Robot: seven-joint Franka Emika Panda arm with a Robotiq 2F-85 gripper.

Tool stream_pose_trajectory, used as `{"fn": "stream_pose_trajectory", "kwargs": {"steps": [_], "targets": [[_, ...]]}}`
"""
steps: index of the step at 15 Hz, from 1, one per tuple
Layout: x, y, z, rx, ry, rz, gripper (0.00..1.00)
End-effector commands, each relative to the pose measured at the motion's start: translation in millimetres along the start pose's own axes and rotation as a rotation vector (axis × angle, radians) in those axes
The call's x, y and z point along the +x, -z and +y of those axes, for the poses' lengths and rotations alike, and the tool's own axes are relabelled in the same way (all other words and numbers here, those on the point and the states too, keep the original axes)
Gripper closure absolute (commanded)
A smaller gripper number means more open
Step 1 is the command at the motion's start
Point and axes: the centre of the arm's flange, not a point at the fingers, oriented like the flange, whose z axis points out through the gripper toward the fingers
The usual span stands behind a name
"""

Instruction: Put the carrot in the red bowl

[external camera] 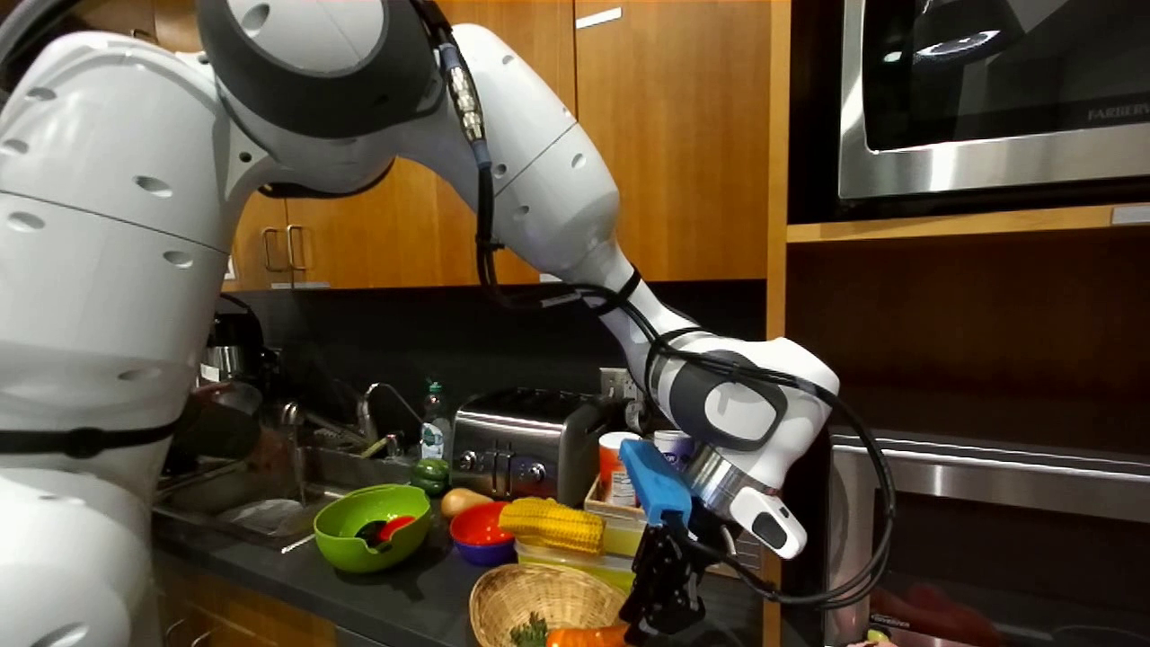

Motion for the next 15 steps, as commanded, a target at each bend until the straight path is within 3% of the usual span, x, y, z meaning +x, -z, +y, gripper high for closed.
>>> {"fn": "stream_pose_trajectory", "kwargs": {"steps": [1,4,9,10,15], "targets": [[5.4,5.0,-13.0,0.003,-0.008,-0.017,0.40],[5.6,5.1,-13.7,0.002,-0.008,-0.019,0.18],[5.8,5.3,-14.6,0.000,-0.009,-0.022,0.06],[5.8,5.4,-14.7,-0.001,-0.009,-0.024,0.11],[7.3,5.1,-14.7,-0.002,-0.012,-0.029,0.12]]}}
